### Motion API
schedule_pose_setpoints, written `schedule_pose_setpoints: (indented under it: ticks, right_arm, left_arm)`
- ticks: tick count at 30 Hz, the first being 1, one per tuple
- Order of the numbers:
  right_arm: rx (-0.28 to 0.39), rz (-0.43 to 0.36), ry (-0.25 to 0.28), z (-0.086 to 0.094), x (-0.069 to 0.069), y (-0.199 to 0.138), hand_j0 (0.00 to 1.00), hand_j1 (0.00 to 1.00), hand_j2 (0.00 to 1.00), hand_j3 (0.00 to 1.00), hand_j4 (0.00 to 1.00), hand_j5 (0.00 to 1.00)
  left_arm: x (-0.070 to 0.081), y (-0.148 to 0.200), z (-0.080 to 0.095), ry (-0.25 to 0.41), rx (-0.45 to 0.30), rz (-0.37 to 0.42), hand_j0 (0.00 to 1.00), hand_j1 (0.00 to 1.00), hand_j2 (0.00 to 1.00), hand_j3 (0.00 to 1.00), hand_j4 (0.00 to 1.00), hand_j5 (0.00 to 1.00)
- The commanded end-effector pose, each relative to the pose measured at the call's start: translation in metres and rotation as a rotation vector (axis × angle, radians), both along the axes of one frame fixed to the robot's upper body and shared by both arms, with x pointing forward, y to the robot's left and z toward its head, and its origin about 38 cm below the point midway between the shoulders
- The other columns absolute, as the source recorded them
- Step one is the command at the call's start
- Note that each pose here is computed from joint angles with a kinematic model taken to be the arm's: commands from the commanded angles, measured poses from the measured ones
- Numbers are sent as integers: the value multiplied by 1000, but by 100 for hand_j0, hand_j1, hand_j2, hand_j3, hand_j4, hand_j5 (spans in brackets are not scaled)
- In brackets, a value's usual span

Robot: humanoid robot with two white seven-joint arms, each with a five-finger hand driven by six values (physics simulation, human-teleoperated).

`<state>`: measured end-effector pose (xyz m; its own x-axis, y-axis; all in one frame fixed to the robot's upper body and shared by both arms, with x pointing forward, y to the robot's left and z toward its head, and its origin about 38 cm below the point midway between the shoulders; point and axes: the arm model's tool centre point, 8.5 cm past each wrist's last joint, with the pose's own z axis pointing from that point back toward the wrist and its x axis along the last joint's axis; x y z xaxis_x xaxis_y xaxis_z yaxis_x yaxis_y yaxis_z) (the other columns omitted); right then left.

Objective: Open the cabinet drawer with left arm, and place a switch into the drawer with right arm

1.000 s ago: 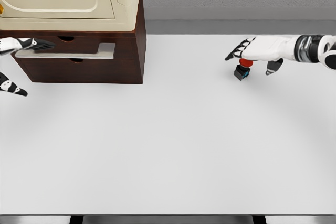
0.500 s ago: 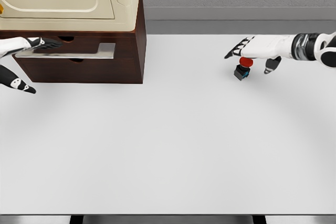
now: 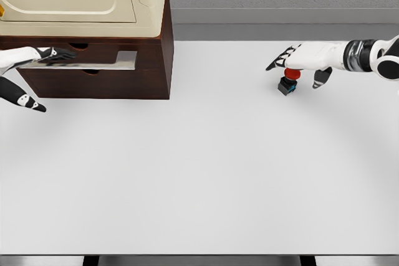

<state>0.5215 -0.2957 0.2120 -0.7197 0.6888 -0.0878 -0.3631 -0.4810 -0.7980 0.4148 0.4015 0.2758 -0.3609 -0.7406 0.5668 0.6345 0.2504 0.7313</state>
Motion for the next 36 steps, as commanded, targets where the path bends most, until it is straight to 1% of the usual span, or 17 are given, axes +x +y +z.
schedule_pose_setpoints:
  ticks: [1, 8, 12, 17, 19, 25, 27, 36]
  right_arm:
    - [4, -7, 2, 0, 0, -2, 100, 100, 100, 100, 100, 100]
    - [0, -5, 5, -1, 0, -1, 100, 100, 100, 100, 100, 100]
    - [1, -7, 7, -2, 1, -1, 100, 100, 100, 100, 100, 100]
    - [0, -8, 8, -2, 1, -1, 100, 100, 100, 100, 100, 100]
    - [0, -8, 9, -3, 1, -1, 100, 100, 100, 100, 100, 100]
    - [0, -8, 9, -3, 1, -1, 100, 100, 100, 100, 100, 100]
    - [0, -9, 10, -3, 1, -2, 100, 100, 100, 100, 100, 100]
    - [0, -8, 8, -2, 1, -1, 100, 100, 100, 100, 100, 100]
  left_arm:
    - [0, -2, -2, 4, 0, -5, 100, 100, 100, 100, 100, 100]
    - [-3, -8, -4, 6, 2, -29, 100, 100, 100, 100, 100, 100]
    - [-11, -22, -6, 14, 7, -82, 100, 100, 100, 100, 100, 100]
    - [-15, -26, -6, 16, 13, -99, 100, 100, 100, 100, 100, 100]
    - [-18, -30, -4, 8, 14, -119, 100, 100, 100, 100, 100, 100]
    - [-21, -30, -4, 4, 20, -135, 100, 100, 100, 100, 100, 100]
    - [-25, -35, -2, 3, 25, -160, 100, 100, 100, 100, 100, 100]
    - [-31, -32, 2, -5, 41, -175, 100, 100, 100, 100, 100, 100]
